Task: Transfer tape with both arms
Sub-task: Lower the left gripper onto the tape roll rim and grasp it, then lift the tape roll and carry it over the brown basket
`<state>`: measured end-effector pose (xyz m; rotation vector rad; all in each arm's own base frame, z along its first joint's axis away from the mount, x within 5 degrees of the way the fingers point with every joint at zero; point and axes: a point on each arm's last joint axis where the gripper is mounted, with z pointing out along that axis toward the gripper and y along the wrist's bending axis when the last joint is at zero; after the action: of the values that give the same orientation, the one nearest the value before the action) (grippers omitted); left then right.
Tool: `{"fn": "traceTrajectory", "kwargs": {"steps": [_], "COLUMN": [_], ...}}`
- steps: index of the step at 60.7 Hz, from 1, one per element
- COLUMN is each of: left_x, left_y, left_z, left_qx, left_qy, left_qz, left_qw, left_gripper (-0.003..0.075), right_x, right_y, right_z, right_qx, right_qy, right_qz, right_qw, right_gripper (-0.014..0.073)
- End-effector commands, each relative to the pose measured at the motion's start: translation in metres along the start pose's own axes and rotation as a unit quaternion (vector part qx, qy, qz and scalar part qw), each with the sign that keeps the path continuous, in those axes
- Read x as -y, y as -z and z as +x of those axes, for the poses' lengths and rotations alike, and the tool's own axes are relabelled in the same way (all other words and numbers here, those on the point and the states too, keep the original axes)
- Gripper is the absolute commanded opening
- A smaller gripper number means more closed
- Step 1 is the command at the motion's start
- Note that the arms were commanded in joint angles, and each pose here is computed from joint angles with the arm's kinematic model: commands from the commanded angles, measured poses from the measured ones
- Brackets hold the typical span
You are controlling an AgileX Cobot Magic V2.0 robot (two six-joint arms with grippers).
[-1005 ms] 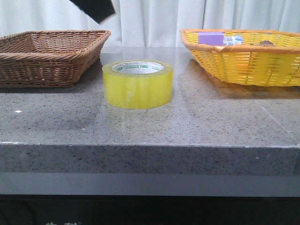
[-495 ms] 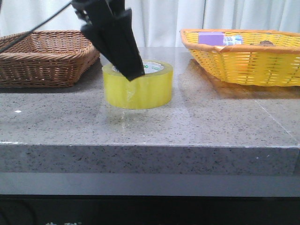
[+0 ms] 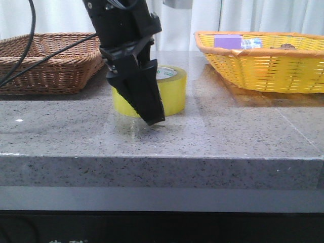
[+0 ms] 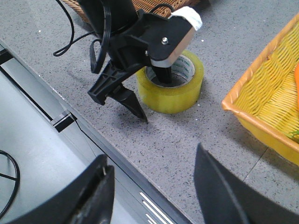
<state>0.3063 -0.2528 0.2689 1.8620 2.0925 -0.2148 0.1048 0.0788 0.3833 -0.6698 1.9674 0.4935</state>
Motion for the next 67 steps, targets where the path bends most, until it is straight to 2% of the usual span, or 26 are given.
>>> {"fn": "traceTrajectory", "kwargs": {"steps": [1,6,15,22,35,47,67], "left_x": [0.001,0.001,0.001,0.001,-0.001,-0.006,-0.022], "left_y": [0.026,0.026,0.026,0.026,0.034,0.062,0.112], "left_z": [-0.012,-0.012,-0.012,-0.012,-0.016,-0.025,-0.035], "left_qx": [0.046,0.046,0.046,0.046,0.051,0.062,0.077], "left_qy": [-0.005,-0.005,-0.005,-0.005,-0.005,0.008,0.068], "left_qz": [-0.029,-0.030,-0.030,-0.030,-0.033,-0.053,-0.147], "left_qw": [0.999,0.998,0.998,0.998,0.998,0.997,0.984], "left_gripper": [0.0430,0.0320,0.0171,0.0111,0.0102,0.0102,0.0102], "right_x": [0.000,0.000,0.000,0.000,0.000,0.000,0.000], "right_y": [0.006,0.006,0.006,0.006,0.006,0.006,0.006], "right_z": [-0.013,-0.013,-0.013,-0.013,-0.013,-0.013,-0.013], "right_qx": [0.048,0.048,0.048,0.048,0.048,0.048,0.048], "right_qy": [-0.002,-0.002,-0.002,-0.002,-0.002,-0.002,-0.002], "right_qz": [0.004,0.004,0.004,0.004,0.004,0.004,0.004], "right_qw": [0.999,0.999,0.999,0.999,0.999,0.999,0.999], "right_gripper": [0.0410,0.0410,0.0410,0.0410,0.0410,0.0410,0.0410]}}
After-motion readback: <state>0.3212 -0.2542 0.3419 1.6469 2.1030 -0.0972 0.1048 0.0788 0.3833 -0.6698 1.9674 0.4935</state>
